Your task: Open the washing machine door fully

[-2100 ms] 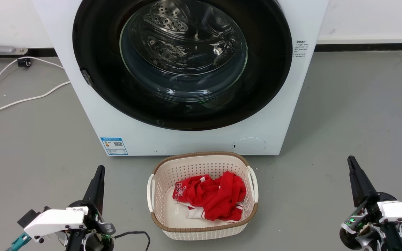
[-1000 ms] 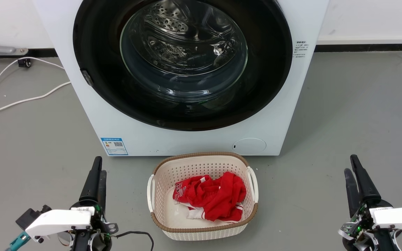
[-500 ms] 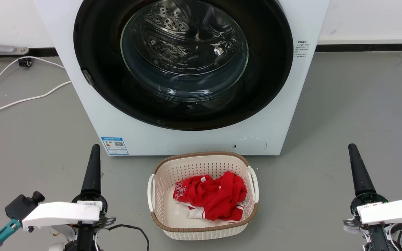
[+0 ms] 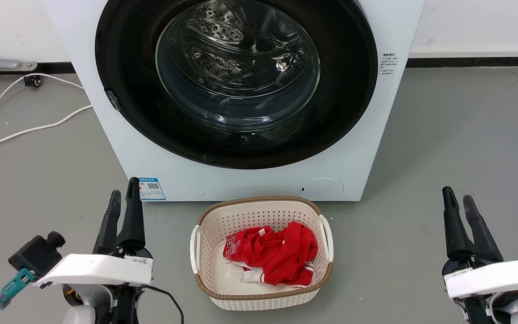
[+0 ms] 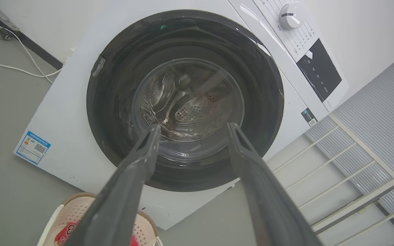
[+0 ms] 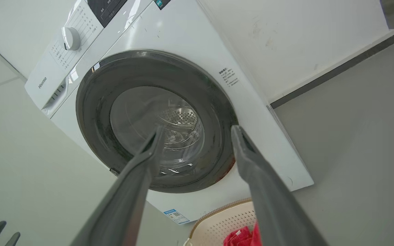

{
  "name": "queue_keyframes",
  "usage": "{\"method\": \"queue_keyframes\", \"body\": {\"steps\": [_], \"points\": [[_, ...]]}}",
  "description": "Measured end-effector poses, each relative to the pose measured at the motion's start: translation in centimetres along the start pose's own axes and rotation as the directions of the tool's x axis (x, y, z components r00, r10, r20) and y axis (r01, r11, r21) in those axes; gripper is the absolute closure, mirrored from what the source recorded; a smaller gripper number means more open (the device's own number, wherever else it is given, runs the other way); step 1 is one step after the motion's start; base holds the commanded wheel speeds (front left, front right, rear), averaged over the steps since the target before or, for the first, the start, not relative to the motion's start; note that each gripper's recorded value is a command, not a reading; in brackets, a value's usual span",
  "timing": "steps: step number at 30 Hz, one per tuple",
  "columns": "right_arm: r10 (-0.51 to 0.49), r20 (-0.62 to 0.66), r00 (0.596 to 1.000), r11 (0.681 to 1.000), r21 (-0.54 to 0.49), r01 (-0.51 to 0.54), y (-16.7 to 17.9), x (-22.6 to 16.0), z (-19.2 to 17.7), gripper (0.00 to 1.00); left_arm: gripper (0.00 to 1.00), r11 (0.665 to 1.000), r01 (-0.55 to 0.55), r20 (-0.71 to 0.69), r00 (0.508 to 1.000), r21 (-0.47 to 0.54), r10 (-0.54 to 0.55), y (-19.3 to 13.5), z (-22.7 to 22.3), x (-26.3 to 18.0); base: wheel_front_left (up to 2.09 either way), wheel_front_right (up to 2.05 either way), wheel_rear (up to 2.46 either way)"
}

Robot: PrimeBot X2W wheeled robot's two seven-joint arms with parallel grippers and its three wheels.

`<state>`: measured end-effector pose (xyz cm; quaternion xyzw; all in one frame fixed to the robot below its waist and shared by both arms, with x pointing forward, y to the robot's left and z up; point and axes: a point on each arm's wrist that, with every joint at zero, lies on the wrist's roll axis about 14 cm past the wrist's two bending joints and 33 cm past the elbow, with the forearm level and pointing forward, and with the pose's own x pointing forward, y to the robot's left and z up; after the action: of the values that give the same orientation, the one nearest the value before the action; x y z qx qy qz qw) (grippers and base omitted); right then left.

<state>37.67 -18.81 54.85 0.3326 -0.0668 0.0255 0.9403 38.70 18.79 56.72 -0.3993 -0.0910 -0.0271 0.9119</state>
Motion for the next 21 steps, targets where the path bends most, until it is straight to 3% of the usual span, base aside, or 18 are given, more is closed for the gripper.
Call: {"method": "queue_keyframes", "body": {"steps": [7, 21], "points": [[0.011, -0.012, 1.0, 0.993, -0.118, -0.012, 0.2, -0.2, -0.1, 0.0, 0.0, 0.986, 0.033, -0.018, 0.999, 0.164, -0.031, -0.9, -0.7, 0.0, 0.0, 0.0, 0.0], [0.031, -0.038, 0.999, 0.956, -0.29, -0.041, 0.7, -0.4, -0.5, 0.0, 0.0, 0.924, 0.036, -0.036, 0.999, 0.381, -0.024, -0.7, -1.4, -0.6, 0.0, 0.0, 0.0]]}}
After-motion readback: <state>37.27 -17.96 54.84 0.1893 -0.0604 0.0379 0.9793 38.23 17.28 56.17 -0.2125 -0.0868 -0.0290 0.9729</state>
